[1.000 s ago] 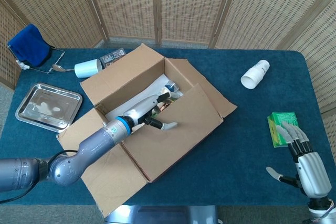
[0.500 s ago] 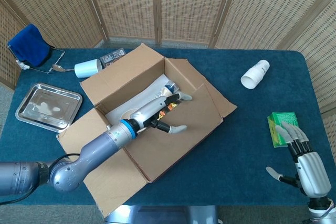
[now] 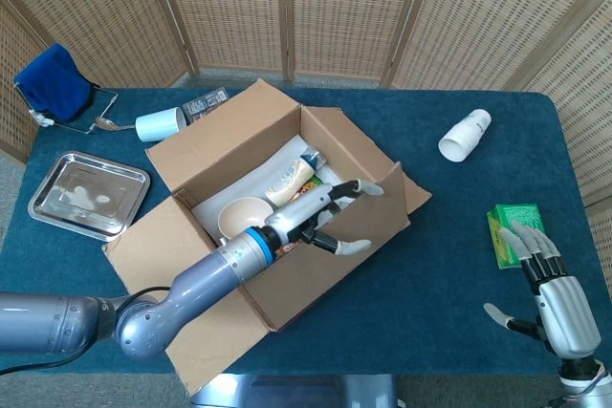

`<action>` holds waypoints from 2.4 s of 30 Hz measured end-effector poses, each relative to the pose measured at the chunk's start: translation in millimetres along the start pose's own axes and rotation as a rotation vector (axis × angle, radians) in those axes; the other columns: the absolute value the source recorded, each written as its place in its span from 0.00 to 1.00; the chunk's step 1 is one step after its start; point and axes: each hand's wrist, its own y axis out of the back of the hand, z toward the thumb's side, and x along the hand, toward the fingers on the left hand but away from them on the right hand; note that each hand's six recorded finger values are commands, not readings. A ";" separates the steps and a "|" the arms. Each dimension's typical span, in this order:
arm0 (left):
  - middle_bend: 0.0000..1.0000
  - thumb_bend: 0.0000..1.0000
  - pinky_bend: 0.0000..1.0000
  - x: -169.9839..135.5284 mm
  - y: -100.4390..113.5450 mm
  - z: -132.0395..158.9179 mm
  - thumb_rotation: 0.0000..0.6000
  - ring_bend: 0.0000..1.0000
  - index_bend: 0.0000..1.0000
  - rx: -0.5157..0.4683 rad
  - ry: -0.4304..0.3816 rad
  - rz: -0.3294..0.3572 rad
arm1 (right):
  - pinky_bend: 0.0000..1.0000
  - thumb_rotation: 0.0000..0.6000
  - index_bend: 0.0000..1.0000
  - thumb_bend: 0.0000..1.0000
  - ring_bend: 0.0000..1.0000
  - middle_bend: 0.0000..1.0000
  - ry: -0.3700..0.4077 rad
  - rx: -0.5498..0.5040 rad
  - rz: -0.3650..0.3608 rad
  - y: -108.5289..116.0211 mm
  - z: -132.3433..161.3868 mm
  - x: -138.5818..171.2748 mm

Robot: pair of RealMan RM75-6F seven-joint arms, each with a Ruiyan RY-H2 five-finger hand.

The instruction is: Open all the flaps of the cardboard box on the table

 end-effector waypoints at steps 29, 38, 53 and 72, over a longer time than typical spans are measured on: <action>0.14 0.00 0.30 -8.0 -20.4 3.3 0.80 0.14 0.18 0.102 -0.034 -0.029 | 0.00 1.00 0.00 0.08 0.00 0.00 -0.005 0.001 -0.027 5.2 0.9 1.2; 0.11 0.00 0.26 -14.4 -13.6 22.1 0.81 0.09 0.20 0.065 -0.110 -0.009 | 0.00 1.00 0.00 0.09 0.00 0.00 -0.006 -0.004 -0.024 5.7 0.5 1.3; 0.09 0.00 0.25 -17.4 -17.1 34.8 0.80 0.07 0.20 0.026 -0.179 -0.021 | 0.00 1.00 0.00 0.08 0.00 0.00 -0.006 -0.002 -0.016 4.5 0.6 1.0; 0.09 0.00 0.25 -6.4 -51.1 25.9 0.81 0.07 0.20 0.019 -0.175 -0.103 | 0.00 1.00 0.00 0.08 0.00 0.00 -0.011 -0.007 -0.026 7.2 -0.9 0.7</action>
